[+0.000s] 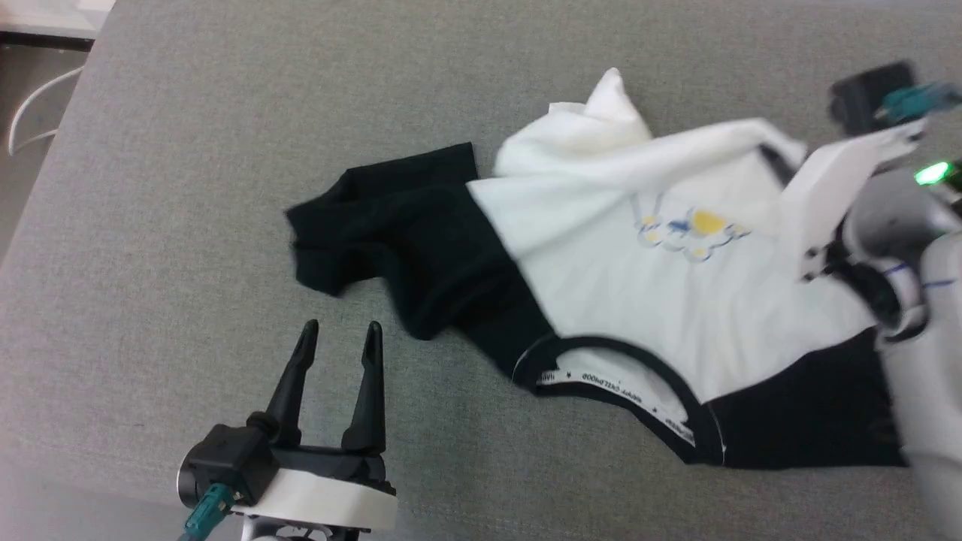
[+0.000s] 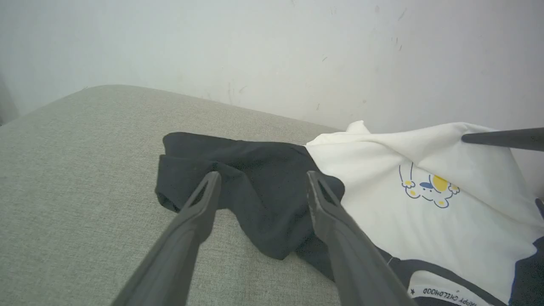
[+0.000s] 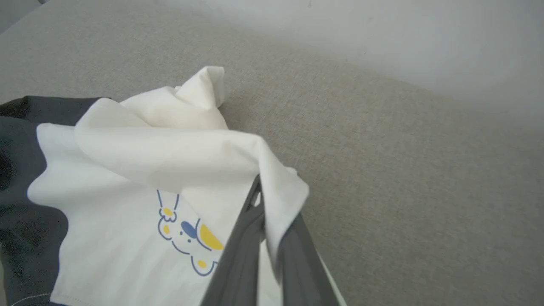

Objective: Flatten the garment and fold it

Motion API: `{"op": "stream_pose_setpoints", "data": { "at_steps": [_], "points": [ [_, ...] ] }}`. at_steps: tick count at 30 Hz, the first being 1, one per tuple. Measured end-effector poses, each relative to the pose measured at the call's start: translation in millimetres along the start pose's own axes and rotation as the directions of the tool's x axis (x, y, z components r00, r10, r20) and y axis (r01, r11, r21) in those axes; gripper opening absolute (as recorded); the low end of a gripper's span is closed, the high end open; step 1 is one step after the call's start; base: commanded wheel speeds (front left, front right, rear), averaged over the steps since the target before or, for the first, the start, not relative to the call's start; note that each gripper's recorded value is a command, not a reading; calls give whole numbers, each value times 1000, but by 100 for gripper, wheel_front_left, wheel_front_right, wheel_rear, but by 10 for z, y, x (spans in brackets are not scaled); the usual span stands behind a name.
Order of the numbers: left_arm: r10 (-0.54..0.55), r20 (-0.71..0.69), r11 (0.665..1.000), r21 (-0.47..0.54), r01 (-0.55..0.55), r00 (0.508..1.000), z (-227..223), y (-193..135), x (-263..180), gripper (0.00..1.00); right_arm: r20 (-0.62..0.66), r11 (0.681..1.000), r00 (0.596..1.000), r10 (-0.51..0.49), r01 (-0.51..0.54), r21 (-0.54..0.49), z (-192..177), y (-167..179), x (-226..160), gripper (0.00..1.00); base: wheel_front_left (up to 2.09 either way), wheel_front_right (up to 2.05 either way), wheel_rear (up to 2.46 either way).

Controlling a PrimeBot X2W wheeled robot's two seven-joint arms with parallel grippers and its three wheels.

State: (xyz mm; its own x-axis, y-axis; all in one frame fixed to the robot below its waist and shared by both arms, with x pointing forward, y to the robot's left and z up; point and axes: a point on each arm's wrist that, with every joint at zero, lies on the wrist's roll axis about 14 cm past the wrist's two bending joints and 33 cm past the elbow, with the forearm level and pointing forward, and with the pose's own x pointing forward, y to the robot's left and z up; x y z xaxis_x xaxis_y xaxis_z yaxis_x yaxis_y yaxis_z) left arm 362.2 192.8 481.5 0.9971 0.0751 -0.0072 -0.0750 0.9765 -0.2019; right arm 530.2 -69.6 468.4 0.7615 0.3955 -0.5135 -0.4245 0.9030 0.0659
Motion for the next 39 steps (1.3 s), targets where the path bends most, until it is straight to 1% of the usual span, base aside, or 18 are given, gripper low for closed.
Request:
{"op": "stream_pose_setpoints", "data": {
  "at_steps": [3,7,9,11,12,13,14,17,21,23,25,28,29,31,33,35,36,39],
  "points": [
    [-8,-4,1000,-6,8,1000,-17,-31,8,100,62,994,995,-82,86,-68,309,-328,-82,0,0,0,0],
    [-14,-24,1000,-23,13,1000,-87,-52,50,100,103,976,979,-177,188,-107,570,-750,-101,0,0,0,0],
    [-22,-29,999,-28,21,999,-114,-76,101,100,111,970,971,-212,223,-93,624,-933,-59,0,0,0,0],
    [-30,-37,999,-31,29,999,-151,-91,147,100,95,966,967,-235,244,-91,585,-1065,41,0,0,0,0],
    [-29,-44,999,-29,28,999,-175,-85,165,100,78,965,967,-241,247,-86,531,-1107,109,3,0,0,0],
    [-27,-50,999,-27,25,998,-198,-77,182,100,59,964,966,-250,255,-81,462,-1152,178,21,0,0,0],
    [-22,-55,999,-26,21,998,-218,-61,198,100,41,960,965,-259,262,-95,391,-1181,247,100,0,0,0],
    [-8,-75,1000,-20,6,997,-289,-9,238,100,11,961,966,-260,259,-100,218,-1195,453,100,0,0,0],
    [4,-106,1000,-14,-5,994,-398,32,255,100,27,970,977,-212,214,-116,146,-1024,669,100,0,0,0],
    [2,-114,1000,-15,-4,993,-429,29,261,100,56,971,978,-200,205,-121,184,-982,676,100,0,0,0],
    [-4,-113,1000,-15,2,994,-430,12,268,100,112,973,975,-193,205,-108,312,-971,626,100,0,0,0],
    [-13,-100,1000,-11,12,995,-387,-13,269,100,205,976,961,-186,204,-74,560,-935,460,100,0,0,0],
    [-17,-95,1000,-10,16,995,-368,-24,264,100,231,978,955,-186,203,-52,613,-922,383,100,0,0,0],
    [-24,-88,1000,-7,24,996,-338,-46,240,100,267,976,944,-194,213,-43,650,-912,202,100,0,0,0],
    [-32,-80,999,-7,32,996,-307,-73,203,100,276,971,933,-229,239,-4,585,-981,-17,100,0,0,0],
    [-43,-76,999,-4,43,996,-283,-104,155,100,280,957,919,-278,291,-9,484,-1079,-269,100,0,0,0],
    [-47,-74,999,-4,46,996,-270,-117,129,100,277,948,910,-307,317,9,413,-1139,-397,100,0,0,0],
    [-64,-62,998,-6,64,996,-222,-162,57,100,221,930,903,-367,362,65,58,-1188,-714,100,0,0,0]
  ]
}}
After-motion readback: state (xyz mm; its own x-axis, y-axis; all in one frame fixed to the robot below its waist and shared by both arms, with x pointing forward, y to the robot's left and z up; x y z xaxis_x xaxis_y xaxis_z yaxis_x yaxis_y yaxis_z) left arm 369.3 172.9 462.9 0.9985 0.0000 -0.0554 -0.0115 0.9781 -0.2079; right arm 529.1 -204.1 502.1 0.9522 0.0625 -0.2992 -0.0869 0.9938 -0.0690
